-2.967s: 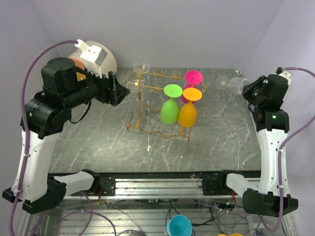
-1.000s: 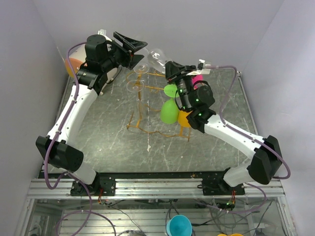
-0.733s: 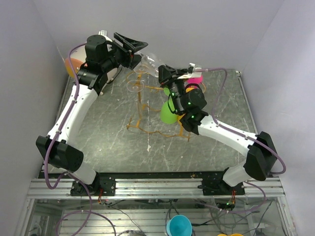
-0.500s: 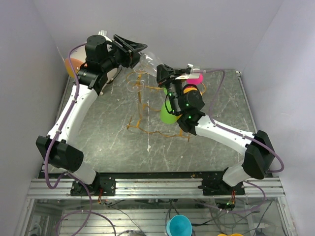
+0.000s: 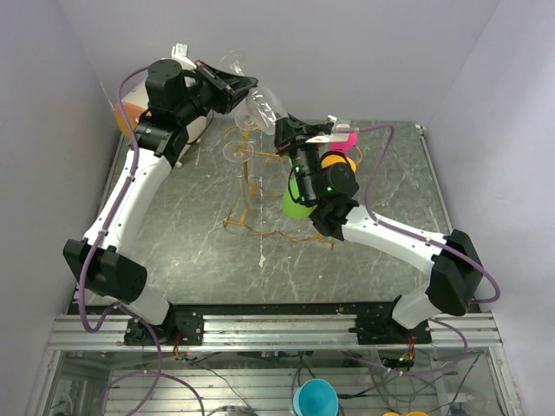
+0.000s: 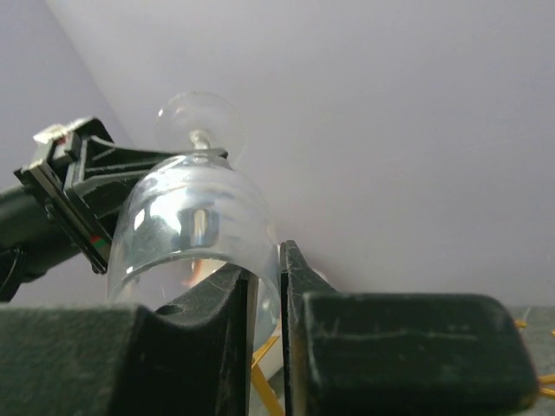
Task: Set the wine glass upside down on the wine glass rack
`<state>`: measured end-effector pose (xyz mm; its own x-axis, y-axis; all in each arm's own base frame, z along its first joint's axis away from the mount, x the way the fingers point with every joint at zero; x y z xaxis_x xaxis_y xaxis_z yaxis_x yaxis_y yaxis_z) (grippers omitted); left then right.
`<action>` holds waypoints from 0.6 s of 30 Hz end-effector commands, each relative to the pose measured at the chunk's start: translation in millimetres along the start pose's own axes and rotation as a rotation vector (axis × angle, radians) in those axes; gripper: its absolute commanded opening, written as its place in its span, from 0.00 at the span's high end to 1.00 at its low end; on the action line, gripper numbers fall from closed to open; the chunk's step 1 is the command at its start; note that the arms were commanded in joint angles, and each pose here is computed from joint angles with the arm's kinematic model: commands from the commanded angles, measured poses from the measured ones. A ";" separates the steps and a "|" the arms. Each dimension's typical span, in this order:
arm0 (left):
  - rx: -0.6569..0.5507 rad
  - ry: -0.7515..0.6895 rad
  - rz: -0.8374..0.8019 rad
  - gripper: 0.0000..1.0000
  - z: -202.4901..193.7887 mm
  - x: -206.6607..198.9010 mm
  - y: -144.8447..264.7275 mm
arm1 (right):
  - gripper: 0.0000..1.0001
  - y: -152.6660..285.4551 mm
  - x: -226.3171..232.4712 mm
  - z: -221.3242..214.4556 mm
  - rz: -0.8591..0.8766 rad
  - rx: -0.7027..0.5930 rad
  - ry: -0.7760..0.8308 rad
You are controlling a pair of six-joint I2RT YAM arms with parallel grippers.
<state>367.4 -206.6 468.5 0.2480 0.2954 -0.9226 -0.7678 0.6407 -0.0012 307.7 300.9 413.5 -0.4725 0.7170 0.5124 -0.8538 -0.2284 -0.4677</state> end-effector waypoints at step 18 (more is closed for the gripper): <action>-0.012 -0.830 -0.290 0.93 1.1 -62.2 53.2 | 0.00 40.0 30.7 22.4 0.195 0.159 -0.054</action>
<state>318.8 -191.2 528.2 0.7268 0.4854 -0.4860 -0.6452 0.7252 -0.2406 274.9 311.7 412.2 -0.6004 0.6462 0.4712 -0.7959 -0.4255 -0.4306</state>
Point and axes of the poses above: each gripper's point midway between its finger pads, its own y axis back along the fingers, its own x axis along the line the jaws close on, z = x × y, the point moved 6 cm from there along y, back along the fingers, and after that the axes turned 8 degrees about -y, right-handed, at the moved point
